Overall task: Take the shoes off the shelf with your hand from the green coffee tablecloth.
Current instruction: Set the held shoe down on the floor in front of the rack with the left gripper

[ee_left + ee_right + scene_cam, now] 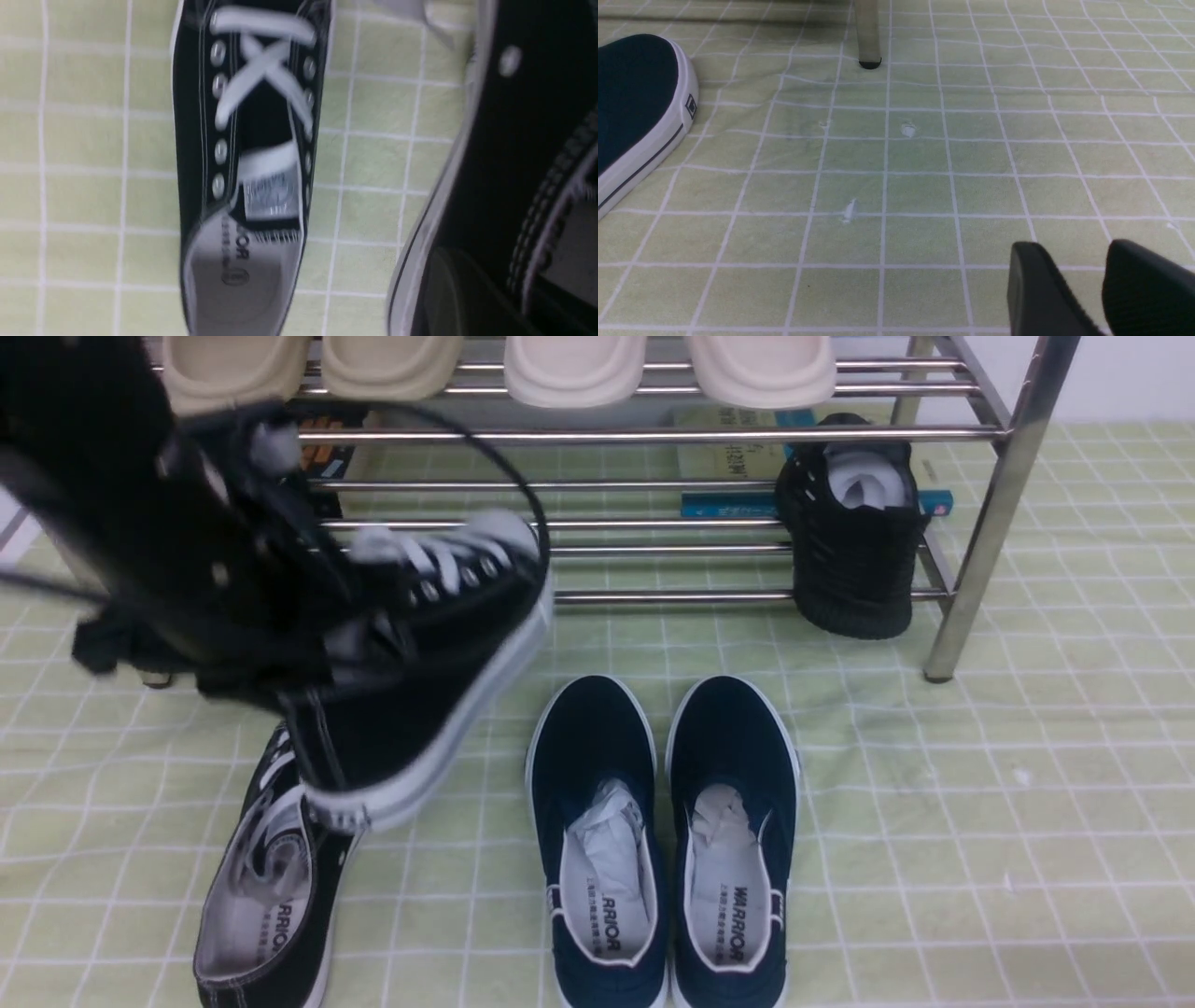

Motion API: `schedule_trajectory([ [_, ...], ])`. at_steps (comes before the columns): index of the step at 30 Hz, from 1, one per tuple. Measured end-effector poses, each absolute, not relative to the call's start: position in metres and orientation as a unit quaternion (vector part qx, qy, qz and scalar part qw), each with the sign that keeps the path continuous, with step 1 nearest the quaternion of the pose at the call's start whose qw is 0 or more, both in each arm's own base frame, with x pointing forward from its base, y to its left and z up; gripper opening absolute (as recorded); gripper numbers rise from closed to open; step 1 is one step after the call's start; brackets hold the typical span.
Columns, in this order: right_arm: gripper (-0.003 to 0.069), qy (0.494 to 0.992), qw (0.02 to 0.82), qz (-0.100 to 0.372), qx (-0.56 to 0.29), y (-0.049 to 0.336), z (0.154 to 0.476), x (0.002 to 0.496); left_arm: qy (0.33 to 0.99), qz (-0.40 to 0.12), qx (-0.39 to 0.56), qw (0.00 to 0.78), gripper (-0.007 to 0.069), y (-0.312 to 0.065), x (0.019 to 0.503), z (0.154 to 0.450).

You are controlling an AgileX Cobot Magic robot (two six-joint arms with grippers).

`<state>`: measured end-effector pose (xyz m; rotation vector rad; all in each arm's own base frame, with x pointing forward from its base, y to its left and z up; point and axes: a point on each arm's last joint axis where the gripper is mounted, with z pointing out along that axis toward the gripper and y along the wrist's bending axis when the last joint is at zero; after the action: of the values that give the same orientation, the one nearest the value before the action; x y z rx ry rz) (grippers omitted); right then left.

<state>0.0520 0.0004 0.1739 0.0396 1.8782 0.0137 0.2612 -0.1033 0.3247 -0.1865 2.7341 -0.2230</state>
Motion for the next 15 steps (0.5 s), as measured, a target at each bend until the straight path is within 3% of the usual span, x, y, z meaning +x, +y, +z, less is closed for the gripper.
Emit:
schedule_trajectory([
  [7, 0.0239, 0.807, 0.590, 0.006, 0.017, 0.000, 0.174, 0.052, 0.961, -0.066, -0.143, 0.225, 0.0021, -0.127, 0.240, 0.276],
  [15, 0.0239, 0.807, 0.590, 0.006, 0.017, 0.000, 0.174, 0.052, 0.942, -0.043, -0.190, 0.274, 0.0029, -0.138, 0.237, 0.267],
])
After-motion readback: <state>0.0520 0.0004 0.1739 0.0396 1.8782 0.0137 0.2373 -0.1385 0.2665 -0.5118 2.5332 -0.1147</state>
